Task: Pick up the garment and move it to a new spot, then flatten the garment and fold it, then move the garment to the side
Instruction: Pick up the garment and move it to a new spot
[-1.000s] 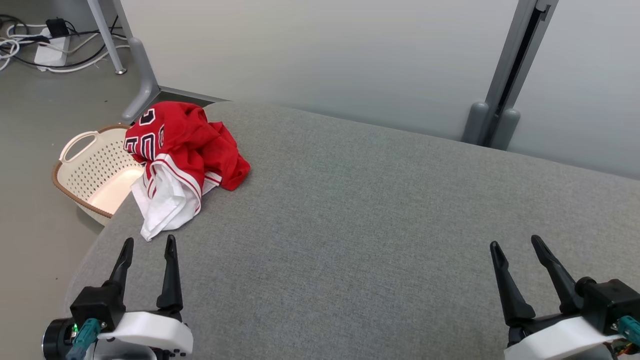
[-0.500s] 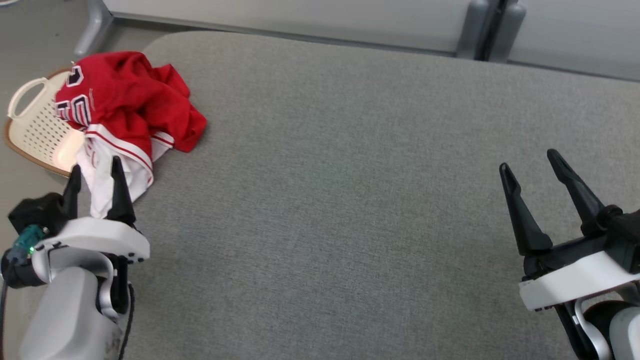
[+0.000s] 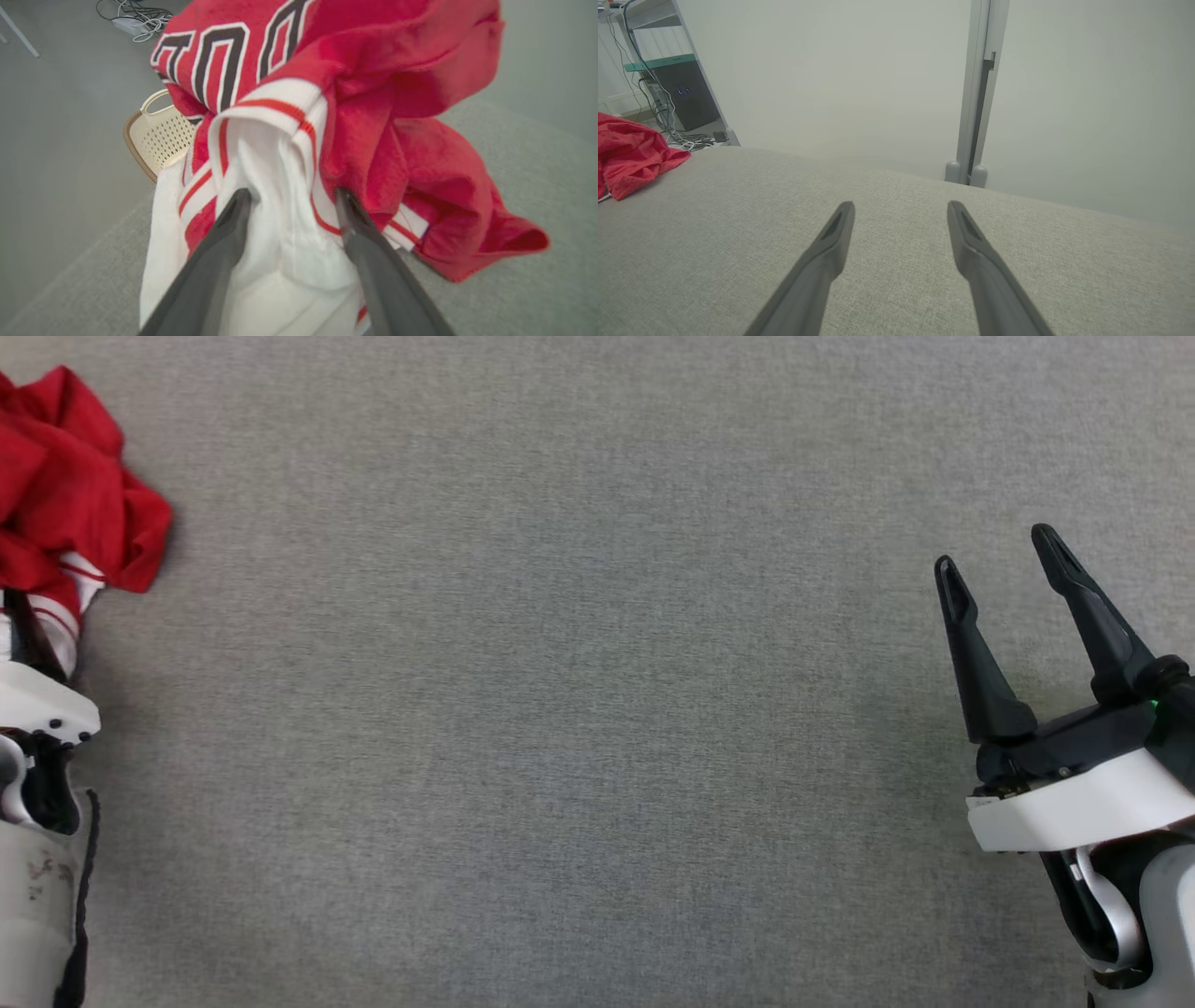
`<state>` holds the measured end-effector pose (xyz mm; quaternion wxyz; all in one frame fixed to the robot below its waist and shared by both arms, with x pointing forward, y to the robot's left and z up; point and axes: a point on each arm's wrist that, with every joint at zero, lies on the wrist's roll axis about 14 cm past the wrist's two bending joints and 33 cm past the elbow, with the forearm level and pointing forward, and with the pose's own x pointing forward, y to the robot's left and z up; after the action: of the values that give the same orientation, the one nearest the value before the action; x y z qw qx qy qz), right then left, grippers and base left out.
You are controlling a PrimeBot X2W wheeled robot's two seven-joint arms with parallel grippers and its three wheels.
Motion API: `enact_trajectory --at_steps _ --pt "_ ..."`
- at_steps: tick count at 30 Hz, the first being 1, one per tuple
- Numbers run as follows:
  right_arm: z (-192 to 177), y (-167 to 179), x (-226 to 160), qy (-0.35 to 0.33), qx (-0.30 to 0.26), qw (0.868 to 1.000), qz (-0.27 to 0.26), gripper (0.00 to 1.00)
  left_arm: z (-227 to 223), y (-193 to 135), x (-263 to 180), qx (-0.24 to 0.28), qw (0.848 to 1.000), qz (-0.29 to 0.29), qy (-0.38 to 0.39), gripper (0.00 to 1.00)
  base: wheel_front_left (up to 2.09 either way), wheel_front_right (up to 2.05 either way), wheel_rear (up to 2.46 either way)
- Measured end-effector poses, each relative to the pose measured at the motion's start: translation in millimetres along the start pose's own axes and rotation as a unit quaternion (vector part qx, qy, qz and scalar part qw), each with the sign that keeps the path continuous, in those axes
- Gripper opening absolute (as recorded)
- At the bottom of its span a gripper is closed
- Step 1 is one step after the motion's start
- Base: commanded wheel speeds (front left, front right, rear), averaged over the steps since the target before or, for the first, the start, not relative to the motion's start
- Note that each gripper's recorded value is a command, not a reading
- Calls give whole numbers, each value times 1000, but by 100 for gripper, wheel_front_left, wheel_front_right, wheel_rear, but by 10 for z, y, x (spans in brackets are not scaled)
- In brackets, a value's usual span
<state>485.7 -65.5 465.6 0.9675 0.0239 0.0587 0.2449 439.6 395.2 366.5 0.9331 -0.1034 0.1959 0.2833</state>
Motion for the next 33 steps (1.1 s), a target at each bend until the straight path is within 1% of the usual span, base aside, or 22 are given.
enact_trajectory --at_steps 1,2,7,10,12,15,22,27,30,33 --pt "-23 -40 -2 0 0 1000 -5 100 -23 -14 46 0 1000 0 4 32 0 0 0" --pt "-45 -74 -6 0 1 1000 -9 100 -31 -29 91 2 1000 -2 5 0 0 0 0" --pt "-130 -219 -68 1 3 999 -33 100 17 -196 232 11 1000 -20 -8 0 0 0 0" --pt "-102 -230 -103 -7 5 999 -38 100 310 -322 238 12 997 -39 -58 0 0 0 0" --pt "-76 -234 -133 -13 7 999 -41 100 429 -335 175 18 995 -46 -84 0 0 0 0" --pt "-29 -222 -186 -21 7 999 -44 100 473 -384 20 26 992 -59 -107 0 0 0 0" --pt "84 -151 -368 -37 15 998 -50 100 604 -722 -446 40 979 -123 -161 0 0 0 0" --pt "161 -74 -512 -46 21 997 -52 100 679 -1061 -831 48 963 -182 -193 0 0 0 0" --pt "207 -72 -628 -53 23 996 -61 100 656 -1283 -1084 54 954 -217 -197 0 0 0 0" --pt "226 -94 -769 -55 25 995 -75 100 540 -1599 -1352 50 944 -268 -185 0 0 0 0"
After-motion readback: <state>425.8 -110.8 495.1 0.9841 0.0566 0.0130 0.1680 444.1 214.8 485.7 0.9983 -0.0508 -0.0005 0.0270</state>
